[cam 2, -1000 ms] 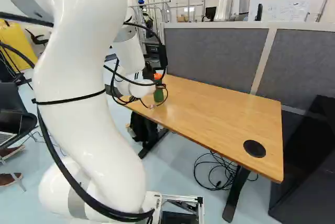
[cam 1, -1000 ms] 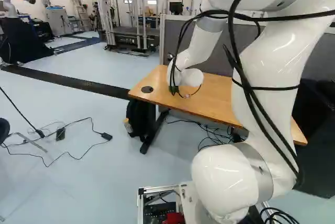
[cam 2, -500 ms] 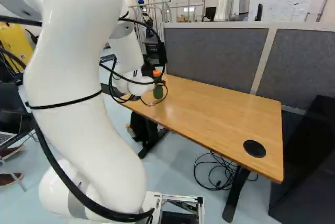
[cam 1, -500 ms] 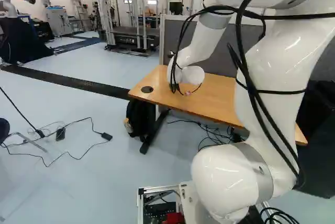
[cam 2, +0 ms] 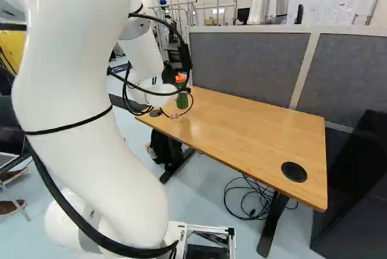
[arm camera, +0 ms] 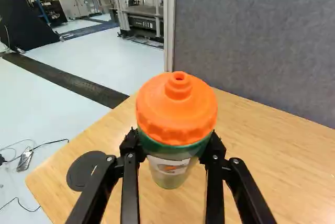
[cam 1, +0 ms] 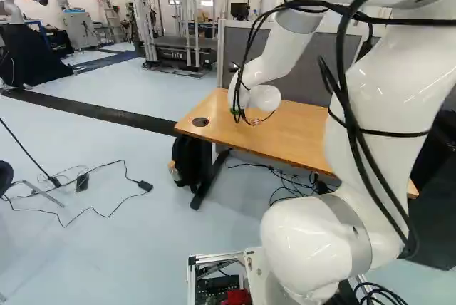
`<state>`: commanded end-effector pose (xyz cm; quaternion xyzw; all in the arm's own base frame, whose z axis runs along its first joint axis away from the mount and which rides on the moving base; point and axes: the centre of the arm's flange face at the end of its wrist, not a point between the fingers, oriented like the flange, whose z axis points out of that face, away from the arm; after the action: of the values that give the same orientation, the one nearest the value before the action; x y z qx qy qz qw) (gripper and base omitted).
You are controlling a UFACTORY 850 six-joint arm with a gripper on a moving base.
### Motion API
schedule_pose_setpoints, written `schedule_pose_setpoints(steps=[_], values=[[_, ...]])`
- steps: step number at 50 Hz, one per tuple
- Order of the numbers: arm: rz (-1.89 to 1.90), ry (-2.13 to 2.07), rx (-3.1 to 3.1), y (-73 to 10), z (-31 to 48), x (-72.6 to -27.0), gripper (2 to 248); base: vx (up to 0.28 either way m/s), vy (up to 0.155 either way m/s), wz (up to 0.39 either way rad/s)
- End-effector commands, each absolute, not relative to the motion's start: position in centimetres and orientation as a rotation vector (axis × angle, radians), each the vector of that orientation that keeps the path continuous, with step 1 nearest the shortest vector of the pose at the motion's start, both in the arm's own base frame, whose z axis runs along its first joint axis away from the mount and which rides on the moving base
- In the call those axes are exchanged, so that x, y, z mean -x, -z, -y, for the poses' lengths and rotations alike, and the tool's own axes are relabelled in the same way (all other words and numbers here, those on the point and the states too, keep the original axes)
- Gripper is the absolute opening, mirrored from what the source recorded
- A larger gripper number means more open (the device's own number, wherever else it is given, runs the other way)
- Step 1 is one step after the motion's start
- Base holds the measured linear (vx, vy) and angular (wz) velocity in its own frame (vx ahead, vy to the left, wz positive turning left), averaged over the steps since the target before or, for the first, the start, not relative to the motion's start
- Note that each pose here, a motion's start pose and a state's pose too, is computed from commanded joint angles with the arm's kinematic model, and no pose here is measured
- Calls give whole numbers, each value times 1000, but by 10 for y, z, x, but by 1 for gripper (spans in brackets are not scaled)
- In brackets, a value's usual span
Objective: Pick up the green bottle from the table
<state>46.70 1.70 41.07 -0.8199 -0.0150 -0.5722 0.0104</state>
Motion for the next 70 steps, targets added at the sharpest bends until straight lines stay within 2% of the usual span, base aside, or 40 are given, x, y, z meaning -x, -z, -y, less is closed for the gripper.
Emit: schedule_pose_setpoints(steps=[70], values=[[51,2000,2387,-476,-15,-356,6,0,0,0]])
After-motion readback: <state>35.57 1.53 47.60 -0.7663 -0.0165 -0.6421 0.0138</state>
